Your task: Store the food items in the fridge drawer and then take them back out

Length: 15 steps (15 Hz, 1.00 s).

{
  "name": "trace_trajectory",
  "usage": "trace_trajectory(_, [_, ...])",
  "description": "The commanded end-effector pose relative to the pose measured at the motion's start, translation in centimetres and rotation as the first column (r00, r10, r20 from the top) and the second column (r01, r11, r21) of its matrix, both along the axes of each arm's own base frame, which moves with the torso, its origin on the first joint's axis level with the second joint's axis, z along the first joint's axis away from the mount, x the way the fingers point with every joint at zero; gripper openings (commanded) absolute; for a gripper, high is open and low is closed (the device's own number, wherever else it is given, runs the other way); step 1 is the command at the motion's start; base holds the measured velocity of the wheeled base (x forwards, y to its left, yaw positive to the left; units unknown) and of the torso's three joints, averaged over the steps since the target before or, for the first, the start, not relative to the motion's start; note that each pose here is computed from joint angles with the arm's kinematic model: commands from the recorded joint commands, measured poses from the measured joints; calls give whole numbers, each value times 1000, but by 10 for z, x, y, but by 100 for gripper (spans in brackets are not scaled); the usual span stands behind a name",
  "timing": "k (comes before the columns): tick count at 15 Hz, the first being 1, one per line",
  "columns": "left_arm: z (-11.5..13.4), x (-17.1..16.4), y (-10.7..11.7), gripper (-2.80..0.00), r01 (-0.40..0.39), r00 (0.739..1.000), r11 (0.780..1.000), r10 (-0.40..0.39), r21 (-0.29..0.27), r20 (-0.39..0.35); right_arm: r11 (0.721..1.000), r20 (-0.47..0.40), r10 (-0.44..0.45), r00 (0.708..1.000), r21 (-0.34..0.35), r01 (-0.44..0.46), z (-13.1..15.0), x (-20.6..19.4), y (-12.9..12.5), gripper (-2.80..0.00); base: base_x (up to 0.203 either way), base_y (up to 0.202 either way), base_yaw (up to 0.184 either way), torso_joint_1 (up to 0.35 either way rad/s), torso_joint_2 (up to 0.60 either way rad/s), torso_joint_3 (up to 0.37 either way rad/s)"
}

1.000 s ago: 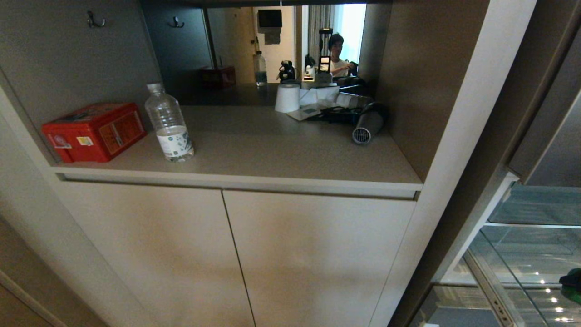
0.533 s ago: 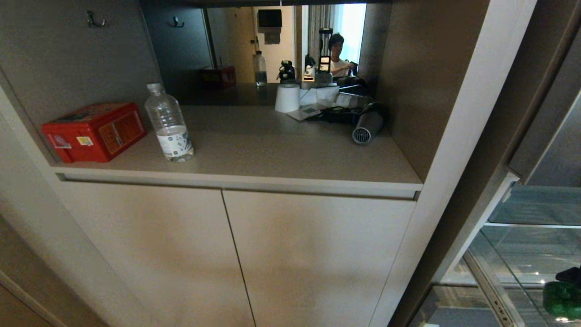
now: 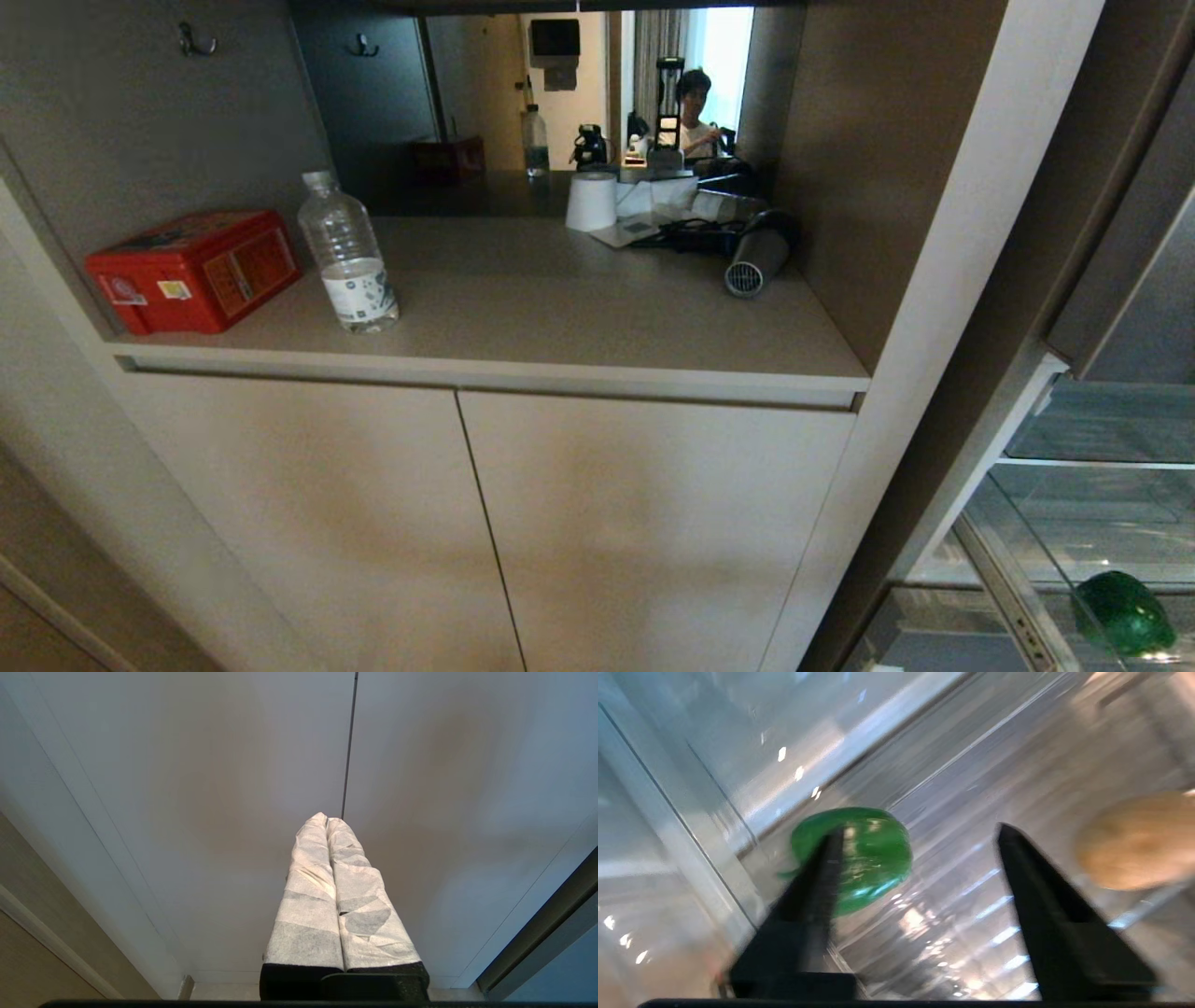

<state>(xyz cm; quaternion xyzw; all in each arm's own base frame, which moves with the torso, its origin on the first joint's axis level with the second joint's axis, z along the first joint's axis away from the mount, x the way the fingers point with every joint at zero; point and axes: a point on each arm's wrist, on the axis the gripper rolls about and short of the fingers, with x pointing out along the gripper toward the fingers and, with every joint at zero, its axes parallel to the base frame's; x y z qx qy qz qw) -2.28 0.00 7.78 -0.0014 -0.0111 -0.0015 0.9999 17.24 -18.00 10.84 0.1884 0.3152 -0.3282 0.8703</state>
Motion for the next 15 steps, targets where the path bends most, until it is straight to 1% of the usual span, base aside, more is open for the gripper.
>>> trace_trajectory(1, [-3,1,0,-280,0,1000,1000,0,0,-10,994,90,-39,995,-96,47,31,-24,11,-280,0,0,0,0,0,0])
trace_trajectory(3, [-3,1,0,-280,0,1000,1000,0,0,-10,980,143,-107,984,-150,128,46,-52,21,-280,0,0,0,0,0,0])
trace_trajectory(4, [-3,1,0,-280,0,1000,1000,0,0,-10,969,157,-164,974,-162,189,48,-67,21,-280,0,0,0,0,0,0])
trace_trajectory(6, [-3,1,0,-280,0,1000,1000,0,0,-10,945,185,-256,949,-158,286,50,-90,17,-280,0,0,0,0,0,0])
trace_trajectory(8, [-3,1,0,-280,0,1000,1000,0,0,-10,921,218,-336,916,-129,368,50,-114,11,-280,0,0,0,0,0,0])
trace_trajectory(10, [-3,1,0,-280,0,1000,1000,0,0,-10,892,228,-418,879,-81,445,44,-139,2,-280,0,0,0,0,0,0])
trace_trajectory(11, [-3,1,0,-280,0,1000,1000,0,0,-10,886,217,-444,869,-41,462,36,-147,-4,-280,0,0,0,0,0,0])
trace_trajectory(13, [-3,1,0,-280,0,1000,1000,0,0,-10,871,165,-490,856,44,490,14,-161,-19,-280,0,0,0,0,0,0])
trace_trajectory(15, [-3,1,0,-280,0,1000,1000,0,0,-10,835,136,-551,823,81,545,-2,-177,-35,-280,0,0,0,0,0,0])
